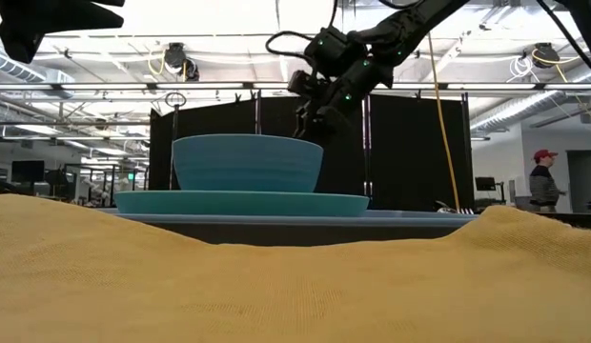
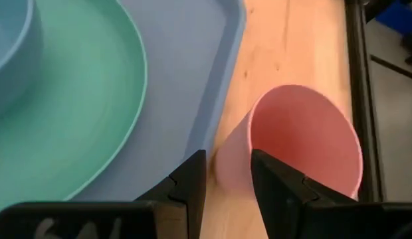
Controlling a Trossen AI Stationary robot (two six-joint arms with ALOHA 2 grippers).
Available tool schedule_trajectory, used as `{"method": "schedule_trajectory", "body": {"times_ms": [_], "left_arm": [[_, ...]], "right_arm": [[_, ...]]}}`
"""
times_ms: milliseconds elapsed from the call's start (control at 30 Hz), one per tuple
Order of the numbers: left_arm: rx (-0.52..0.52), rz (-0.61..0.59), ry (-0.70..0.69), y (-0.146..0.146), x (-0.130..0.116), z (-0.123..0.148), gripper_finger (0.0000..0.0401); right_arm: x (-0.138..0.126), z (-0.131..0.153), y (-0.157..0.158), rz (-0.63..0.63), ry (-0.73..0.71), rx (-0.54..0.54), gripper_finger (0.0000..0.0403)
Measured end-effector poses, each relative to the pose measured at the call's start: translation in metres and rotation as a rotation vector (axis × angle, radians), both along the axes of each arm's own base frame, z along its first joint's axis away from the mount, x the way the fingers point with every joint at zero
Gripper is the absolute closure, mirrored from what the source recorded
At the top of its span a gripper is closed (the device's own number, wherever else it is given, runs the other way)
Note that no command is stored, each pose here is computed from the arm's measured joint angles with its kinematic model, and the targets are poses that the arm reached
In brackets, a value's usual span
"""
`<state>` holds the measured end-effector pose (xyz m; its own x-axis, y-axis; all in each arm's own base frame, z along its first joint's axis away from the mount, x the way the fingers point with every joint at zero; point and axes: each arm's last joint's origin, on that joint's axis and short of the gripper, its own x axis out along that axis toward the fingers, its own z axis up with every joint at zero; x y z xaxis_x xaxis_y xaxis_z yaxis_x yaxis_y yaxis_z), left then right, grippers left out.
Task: Set up tray
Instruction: Put the pink cup on the blue serving tray to the top right of the green plate
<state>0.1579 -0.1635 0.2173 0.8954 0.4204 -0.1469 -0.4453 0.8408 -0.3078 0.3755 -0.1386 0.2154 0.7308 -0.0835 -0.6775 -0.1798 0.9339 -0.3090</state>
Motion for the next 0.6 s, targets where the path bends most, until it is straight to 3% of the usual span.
{"method": "schedule_trajectory", "body": {"times_ms": [367, 600], "left_arm": [[0.001, 0.000, 0.001, 0.000, 0.000, 0.000, 0.0281], [0.002, -0.001, 0.002, 0.000, 0.000, 0.000, 0.0281]], "right_arm": [[0.008, -0.023, -0.009, -0.027, 0.015, 0.014, 0.0293], [0.009, -0.021, -0.009, -0.030, 0.001, 0.011, 0.0311]]}}
